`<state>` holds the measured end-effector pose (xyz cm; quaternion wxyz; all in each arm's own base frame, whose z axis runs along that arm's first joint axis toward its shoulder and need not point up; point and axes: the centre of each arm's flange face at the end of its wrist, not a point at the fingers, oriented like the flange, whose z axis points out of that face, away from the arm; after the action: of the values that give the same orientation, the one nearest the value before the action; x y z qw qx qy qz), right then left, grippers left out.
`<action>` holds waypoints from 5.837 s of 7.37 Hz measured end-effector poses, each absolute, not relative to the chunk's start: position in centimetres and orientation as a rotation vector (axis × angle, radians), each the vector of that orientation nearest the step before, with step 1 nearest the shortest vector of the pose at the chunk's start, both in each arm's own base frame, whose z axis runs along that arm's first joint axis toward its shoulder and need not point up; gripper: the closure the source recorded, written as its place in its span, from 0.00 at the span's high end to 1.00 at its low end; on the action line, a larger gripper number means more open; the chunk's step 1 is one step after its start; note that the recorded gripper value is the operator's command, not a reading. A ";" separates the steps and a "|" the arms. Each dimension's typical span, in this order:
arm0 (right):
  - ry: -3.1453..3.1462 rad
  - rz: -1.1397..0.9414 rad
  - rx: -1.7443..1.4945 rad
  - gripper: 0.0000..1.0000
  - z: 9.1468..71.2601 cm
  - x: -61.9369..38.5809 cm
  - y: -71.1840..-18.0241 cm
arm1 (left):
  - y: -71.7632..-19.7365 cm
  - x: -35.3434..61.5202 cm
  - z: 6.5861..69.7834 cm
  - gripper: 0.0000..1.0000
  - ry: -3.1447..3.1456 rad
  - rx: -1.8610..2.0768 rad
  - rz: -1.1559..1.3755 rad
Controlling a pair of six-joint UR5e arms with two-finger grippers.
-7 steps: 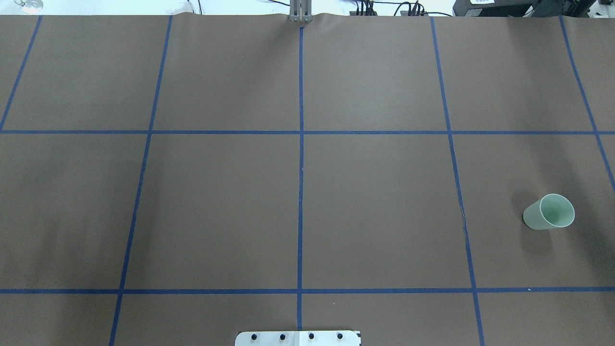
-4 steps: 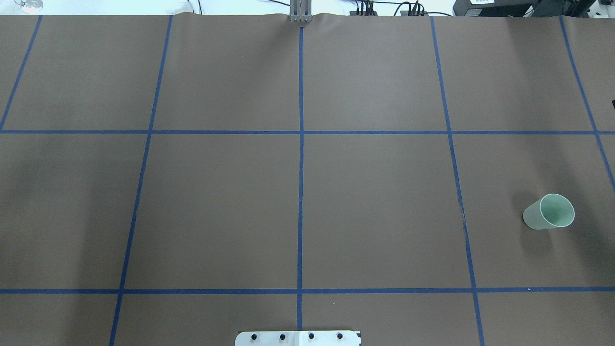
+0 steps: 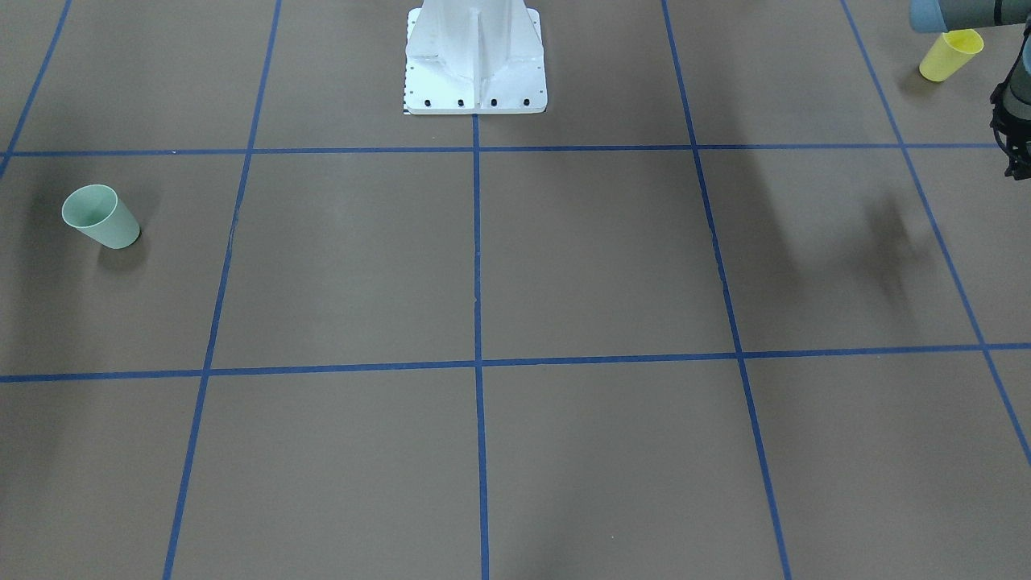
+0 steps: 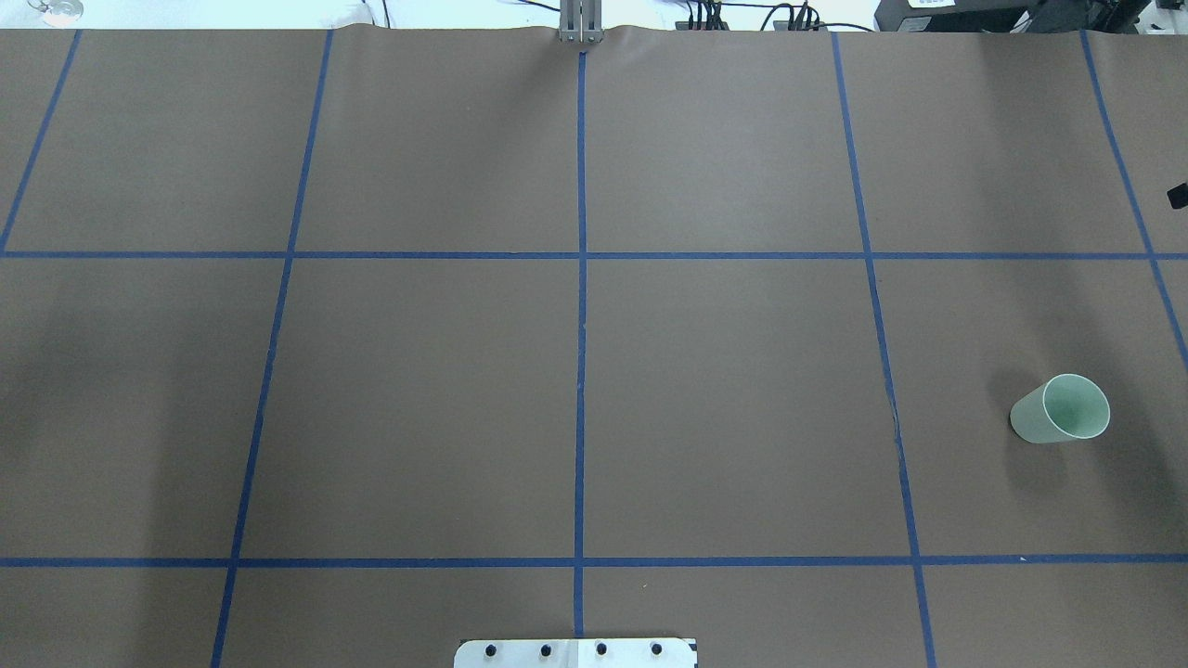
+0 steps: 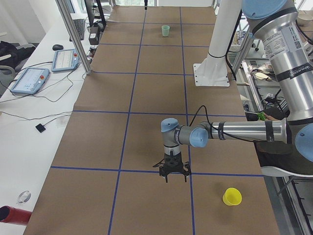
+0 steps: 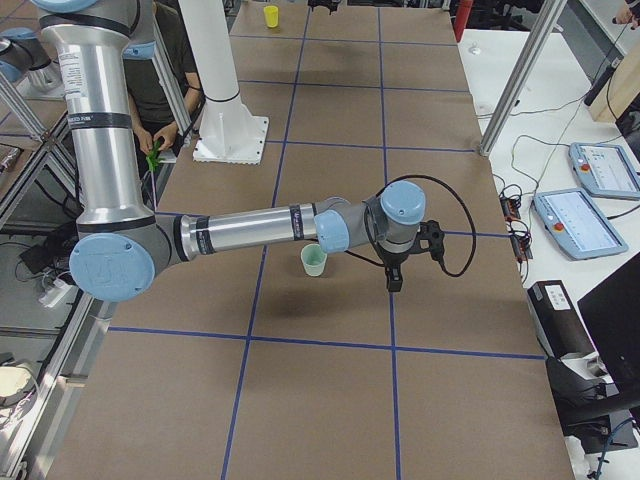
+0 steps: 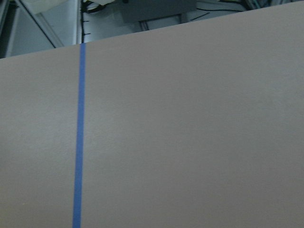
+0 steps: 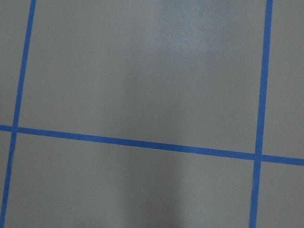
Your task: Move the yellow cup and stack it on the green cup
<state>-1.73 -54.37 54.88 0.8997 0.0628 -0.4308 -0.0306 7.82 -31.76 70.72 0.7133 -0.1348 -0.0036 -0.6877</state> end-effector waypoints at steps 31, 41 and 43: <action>-0.900 -0.115 0.179 1.00 51.9 -3.1 -54.1 | -13.0 18.9 82.9 0.68 -0.871 -0.043 -1.780; -0.902 -0.113 0.177 1.00 51.8 -3.1 -54.1 | -12.2 11.0 86.7 0.24 -0.850 0.185 -1.658; -0.903 -0.110 0.173 1.00 52.0 -3.1 -54.0 | -13.4 8.2 88.8 0.24 -0.754 0.296 -1.546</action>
<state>-3.14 -54.04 52.04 0.8948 0.0833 -0.4354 -0.0532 8.21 -13.45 88.84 0.6429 0.1300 -0.3308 -0.6785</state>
